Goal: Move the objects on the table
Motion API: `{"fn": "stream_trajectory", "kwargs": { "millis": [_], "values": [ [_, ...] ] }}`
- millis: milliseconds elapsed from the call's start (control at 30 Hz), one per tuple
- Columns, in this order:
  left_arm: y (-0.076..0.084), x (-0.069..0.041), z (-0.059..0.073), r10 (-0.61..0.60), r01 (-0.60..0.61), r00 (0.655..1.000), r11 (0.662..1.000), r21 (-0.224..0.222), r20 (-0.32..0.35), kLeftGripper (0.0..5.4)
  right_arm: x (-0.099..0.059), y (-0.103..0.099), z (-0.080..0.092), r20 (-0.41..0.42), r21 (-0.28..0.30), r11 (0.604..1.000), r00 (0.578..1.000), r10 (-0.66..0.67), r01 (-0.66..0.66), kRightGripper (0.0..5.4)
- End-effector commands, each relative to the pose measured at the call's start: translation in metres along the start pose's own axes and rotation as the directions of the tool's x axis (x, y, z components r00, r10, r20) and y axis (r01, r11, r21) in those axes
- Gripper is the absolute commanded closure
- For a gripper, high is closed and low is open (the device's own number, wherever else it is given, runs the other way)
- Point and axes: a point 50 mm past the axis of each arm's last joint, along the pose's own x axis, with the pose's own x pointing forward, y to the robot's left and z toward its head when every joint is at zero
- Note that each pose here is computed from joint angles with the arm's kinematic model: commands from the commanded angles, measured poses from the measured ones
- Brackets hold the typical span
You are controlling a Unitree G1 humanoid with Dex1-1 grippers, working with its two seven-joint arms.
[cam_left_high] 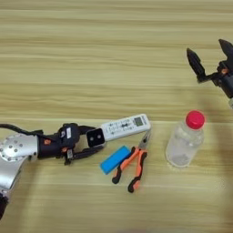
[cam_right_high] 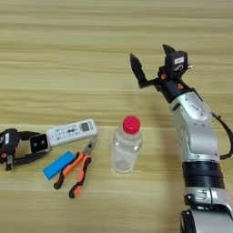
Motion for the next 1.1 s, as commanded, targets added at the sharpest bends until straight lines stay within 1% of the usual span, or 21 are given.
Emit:
{"fn": "stream_trajectory", "kwargs": {
  "millis": [33,400,633,800,833,1100],
  "values": [
    [0.0049,-0.0018,-0.0026,-0.003,0.004,0.999,1.000,0.020,-0.039,2.99,0.0024,0.0003,0.0012,0.002,-0.012,1.000,1.000,0.004,-0.004,0.00],
    [0.0054,-0.0039,-0.0070,0.008,-0.008,0.999,1.000,0.012,-0.053,2.99,0.0010,0.0000,-0.0005,-0.004,-0.011,1.000,1.000,0.004,-0.004,0.00],
    [0.0030,-0.0011,-0.0092,-0.005,0.006,0.998,1.000,0.011,-0.056,2.99,0.0010,0.0004,-0.0008,-0.003,-0.011,1.000,1.000,0.004,-0.004,0.00],
    [0.0013,-0.0014,-0.0106,-0.017,0.018,0.998,1.000,0.011,-0.065,2.99,0.0007,0.0006,-0.0010,-0.004,-0.011,1.000,1.000,0.004,-0.004,0.00],
    [0.0013,-0.0015,-0.0107,-0.016,0.017,0.998,1.000,0.011,-0.066,2.70,0.0006,0.0006,-0.0010,-0.004,-0.011,1.000,1.000,0.004,-0.004,0.00],
    [0.0008,-0.0011,-0.0118,-0.016,0.017,0.998,1.000,0.015,-0.069,1.91,0.0004,0.0001,-0.0011,-0.004,-0.011,1.000,1.000,0.003,-0.003,0.00]
  ]
}}
